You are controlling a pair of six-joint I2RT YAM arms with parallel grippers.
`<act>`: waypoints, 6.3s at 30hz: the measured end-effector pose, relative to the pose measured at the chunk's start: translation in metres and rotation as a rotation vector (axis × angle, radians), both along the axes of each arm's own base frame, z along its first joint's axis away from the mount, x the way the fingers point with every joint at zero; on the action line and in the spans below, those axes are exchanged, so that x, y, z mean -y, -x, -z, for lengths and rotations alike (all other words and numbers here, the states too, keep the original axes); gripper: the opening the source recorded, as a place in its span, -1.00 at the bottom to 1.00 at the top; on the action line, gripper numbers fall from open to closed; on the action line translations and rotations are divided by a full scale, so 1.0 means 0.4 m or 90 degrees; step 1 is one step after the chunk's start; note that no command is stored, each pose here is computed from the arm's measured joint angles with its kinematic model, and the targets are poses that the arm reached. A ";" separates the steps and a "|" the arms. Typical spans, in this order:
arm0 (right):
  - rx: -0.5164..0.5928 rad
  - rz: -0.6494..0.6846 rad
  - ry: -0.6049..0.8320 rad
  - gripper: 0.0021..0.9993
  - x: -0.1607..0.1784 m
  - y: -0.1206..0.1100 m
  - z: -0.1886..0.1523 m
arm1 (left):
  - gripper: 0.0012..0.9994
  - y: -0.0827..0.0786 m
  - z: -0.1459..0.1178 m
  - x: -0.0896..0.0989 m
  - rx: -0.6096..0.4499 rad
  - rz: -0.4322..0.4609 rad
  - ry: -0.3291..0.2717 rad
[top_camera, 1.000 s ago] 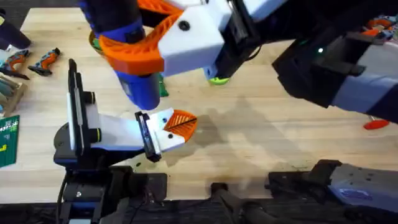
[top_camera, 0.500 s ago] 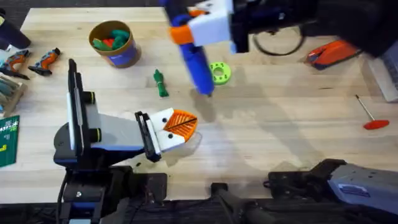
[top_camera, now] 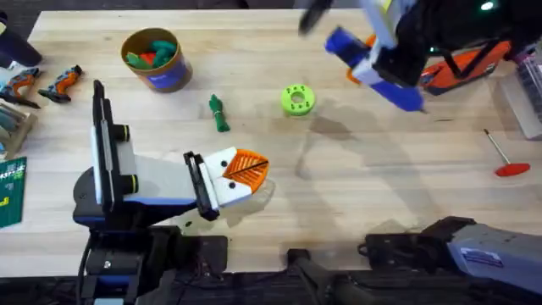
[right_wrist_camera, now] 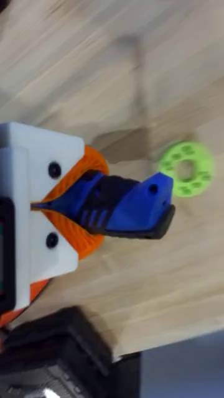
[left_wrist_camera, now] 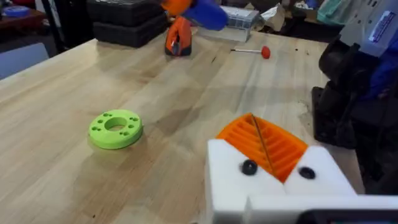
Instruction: Pick up the gripper from the table and insert it into the empty holder that is missing its gripper. Then pick up a screw, insert it into the mounting hole, and use the screwdriver to tighten it. Finally, clean up the table by picking up the vegetable and placing it into the bucket.
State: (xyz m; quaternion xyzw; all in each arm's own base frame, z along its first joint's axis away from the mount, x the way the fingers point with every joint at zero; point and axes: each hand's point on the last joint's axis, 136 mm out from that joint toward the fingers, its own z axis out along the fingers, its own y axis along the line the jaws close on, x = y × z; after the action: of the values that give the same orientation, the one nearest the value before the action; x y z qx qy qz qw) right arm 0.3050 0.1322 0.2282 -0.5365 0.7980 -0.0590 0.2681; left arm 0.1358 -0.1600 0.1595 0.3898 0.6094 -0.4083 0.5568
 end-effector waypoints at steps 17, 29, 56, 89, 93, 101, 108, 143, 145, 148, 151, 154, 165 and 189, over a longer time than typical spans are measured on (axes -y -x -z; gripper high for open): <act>-0.172 -0.053 0.238 -0.95 0.153 -0.144 0.333 | -0.98 0.000 0.000 0.000 0.000 -0.001 0.000; -0.230 -0.045 0.262 0.76 0.199 -0.183 0.465 | -0.98 -0.001 0.000 0.000 0.000 -0.001 0.000; 0.109 0.355 -0.178 0.91 0.144 -0.071 -0.137 | 0.97 -0.027 -0.002 -0.011 -0.011 -0.043 0.004; -0.005 0.596 -0.292 0.91 0.235 0.232 0.020 | 0.97 -0.213 -0.131 -0.238 -0.402 -0.501 -0.168; -0.005 0.597 -0.292 0.91 0.235 0.232 0.020 | 0.97 -0.242 -0.094 -0.244 -0.446 -0.504 -0.190; -0.006 0.598 -0.292 0.91 0.235 0.232 0.021 | 0.97 -0.284 -0.038 -0.268 -0.512 -0.537 -0.235; -0.006 0.599 -0.292 0.91 0.235 0.232 0.021 | 0.97 -0.334 -0.022 -0.282 -0.602 -0.624 -0.306; -0.006 0.599 -0.292 0.91 0.235 0.232 0.021 | -0.97 -0.486 0.305 -0.241 -0.854 -0.777 -0.356; -0.006 0.599 -0.292 0.91 0.235 0.232 0.021 | -0.97 -0.485 0.305 -0.241 -0.855 -0.777 -0.356; -0.006 0.598 -0.292 0.91 0.235 0.232 0.021 | -0.97 -0.486 0.305 -0.241 -0.855 -0.777 -0.356; -0.006 0.599 -0.292 0.91 0.235 0.232 0.021 | -0.97 -0.485 0.305 -0.241 -0.855 -0.776 -0.357; -0.006 0.599 -0.292 0.91 0.235 0.232 0.021 | -0.97 -0.480 0.303 -0.244 -0.860 -0.778 -0.360; -0.006 0.599 -0.292 0.91 0.235 0.232 0.021 | -0.97 -0.552 -0.007 -0.318 -0.680 -0.778 -0.235; -0.006 0.599 -0.292 0.91 0.235 0.232 0.021 | -0.97 -0.708 -0.043 -0.623 -0.492 -0.898 -0.302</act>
State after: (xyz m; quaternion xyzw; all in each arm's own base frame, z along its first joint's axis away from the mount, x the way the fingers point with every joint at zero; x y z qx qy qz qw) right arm 0.2120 0.0380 0.2198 -0.0480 0.9463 0.0056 0.3196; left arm 0.4190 0.0894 0.1767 -0.1434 0.9280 0.0702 0.3367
